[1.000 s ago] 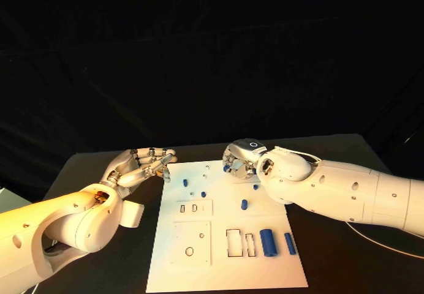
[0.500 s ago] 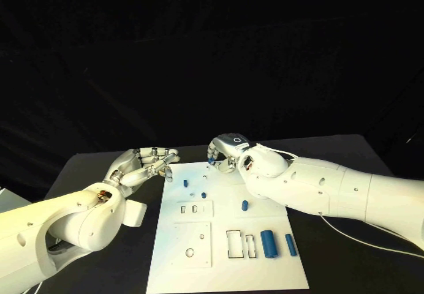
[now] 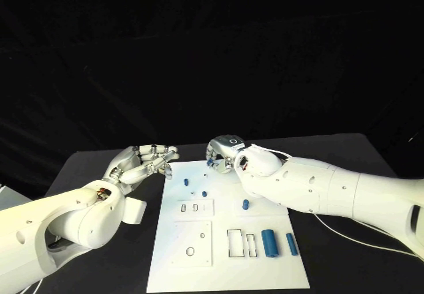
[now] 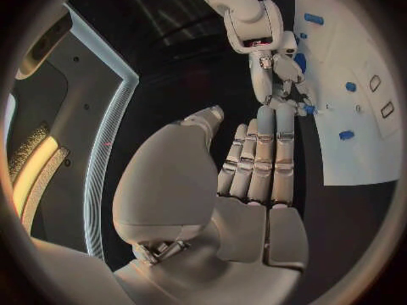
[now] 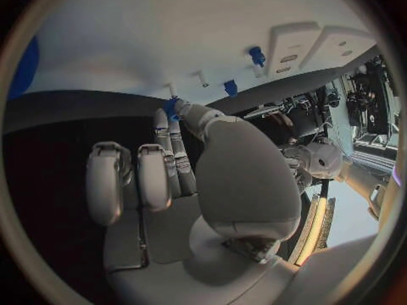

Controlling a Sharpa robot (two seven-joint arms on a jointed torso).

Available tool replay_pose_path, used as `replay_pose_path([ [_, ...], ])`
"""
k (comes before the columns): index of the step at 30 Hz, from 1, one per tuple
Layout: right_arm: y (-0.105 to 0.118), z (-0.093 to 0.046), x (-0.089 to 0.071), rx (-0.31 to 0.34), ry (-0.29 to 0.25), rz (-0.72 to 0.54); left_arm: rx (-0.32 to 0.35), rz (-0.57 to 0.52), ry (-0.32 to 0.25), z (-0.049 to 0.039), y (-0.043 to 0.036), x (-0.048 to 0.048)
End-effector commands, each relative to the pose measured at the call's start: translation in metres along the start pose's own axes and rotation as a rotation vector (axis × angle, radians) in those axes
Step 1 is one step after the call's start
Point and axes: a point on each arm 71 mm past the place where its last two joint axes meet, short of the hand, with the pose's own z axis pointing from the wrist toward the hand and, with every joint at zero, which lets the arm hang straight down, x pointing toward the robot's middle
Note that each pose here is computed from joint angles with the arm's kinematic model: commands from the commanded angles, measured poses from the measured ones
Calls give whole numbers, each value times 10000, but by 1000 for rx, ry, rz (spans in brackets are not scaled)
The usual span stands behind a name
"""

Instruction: Assemble the parts on the task board

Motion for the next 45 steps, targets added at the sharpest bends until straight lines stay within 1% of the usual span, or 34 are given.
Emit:
replay_pose_path([
  [1, 19, 7, 32, -11, 34, -8, 9, -8, 19, 14, -25, 25],
  [15, 54, 47, 47, -10, 37, -12, 12, -7, 22, 26, -44, 32],
  [23, 55, 56, 81, -7, 63, -19, 14, -6, 23, 30, -60, 32],
  [30, 36, 57, 93, 2, 74, -26, 15, -5, 23, 32, -68, 30],
  [33, 31, 59, 90, 0, 67, -25, 15, -5, 23, 32, -70, 28],
  [41, 39, 58, 59, -12, 22, -7, 15, -4, 23, 32, -72, 24],
  [45, 29, 48, 53, -14, 16, -1, 15, -3, 20, 31, -73, 18],
])
